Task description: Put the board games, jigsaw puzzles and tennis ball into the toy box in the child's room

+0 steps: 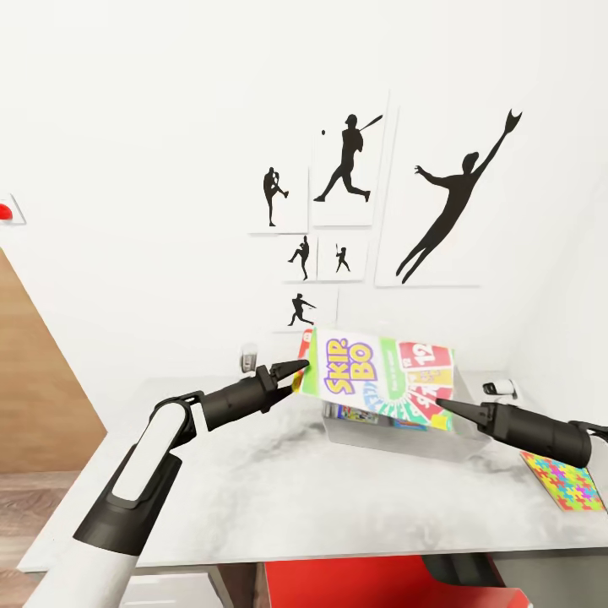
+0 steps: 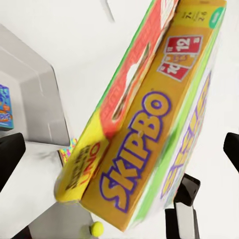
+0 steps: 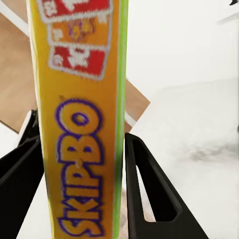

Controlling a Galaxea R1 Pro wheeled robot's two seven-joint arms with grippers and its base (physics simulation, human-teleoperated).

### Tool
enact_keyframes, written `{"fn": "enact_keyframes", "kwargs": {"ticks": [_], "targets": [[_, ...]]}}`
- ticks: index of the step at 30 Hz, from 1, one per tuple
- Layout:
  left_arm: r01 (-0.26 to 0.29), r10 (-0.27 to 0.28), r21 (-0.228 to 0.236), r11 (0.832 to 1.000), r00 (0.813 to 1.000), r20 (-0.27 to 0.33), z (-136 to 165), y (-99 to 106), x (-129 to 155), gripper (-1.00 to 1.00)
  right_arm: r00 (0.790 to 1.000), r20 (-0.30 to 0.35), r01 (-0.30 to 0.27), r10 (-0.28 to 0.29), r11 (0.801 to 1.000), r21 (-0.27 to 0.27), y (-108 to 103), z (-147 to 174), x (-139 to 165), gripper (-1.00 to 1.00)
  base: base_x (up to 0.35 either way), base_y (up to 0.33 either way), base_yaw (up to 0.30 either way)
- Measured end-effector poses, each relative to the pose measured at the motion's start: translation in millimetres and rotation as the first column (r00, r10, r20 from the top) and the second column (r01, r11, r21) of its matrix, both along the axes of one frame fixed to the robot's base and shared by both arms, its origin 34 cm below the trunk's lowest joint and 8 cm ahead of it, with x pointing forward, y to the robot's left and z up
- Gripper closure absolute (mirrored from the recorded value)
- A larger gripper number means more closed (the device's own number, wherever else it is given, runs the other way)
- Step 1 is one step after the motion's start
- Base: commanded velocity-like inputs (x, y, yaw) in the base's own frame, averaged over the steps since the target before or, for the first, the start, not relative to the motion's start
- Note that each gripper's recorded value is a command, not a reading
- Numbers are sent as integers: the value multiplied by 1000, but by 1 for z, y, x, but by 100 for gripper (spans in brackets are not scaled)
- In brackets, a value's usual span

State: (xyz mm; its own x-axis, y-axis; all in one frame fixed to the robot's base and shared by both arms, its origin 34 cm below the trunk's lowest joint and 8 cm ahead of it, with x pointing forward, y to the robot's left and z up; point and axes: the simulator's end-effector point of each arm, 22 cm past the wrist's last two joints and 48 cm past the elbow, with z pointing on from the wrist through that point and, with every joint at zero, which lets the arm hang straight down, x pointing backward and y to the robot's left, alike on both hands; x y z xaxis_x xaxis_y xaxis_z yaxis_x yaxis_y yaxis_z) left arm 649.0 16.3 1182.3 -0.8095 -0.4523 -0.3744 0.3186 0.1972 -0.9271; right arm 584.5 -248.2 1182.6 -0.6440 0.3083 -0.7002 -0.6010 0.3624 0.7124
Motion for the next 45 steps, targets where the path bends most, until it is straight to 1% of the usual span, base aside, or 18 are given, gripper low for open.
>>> {"fn": "enact_keyframes", "kwargs": {"ticks": [3,6,11,24,32,45], "targets": [[2,-2,-6,1000,1000,7,3,0,-1,-100,1000,-8,20,-20,1000,-13,0,-5,5,100,0,0,0],[3,-3,-6,1000,1000,15,5,1,-2,-100,1000,-13,28,-28,1000,-16,0,-6,6,100,0,0,0],[-2,2,0,1000,999,37,10,5,-4,-100,999,-14,34,-34,999,-3,0,-4,8,100,0,0,0],[-5,5,6,1000,999,43,10,8,-5,-100,999,-13,40,-40,999,-3,-2,-3,9,100,0,0,0],[-5,5,8,1000,999,43,10,8,-5,-100,999,-14,32,-32,999,-4,1,-5,7,100,0,0,0],[-5,4,19,1000,999,39,7,5,-5,-100,1000,-28,-10,10,1000,-5,15,-10,1,100,0,0,0]]}}
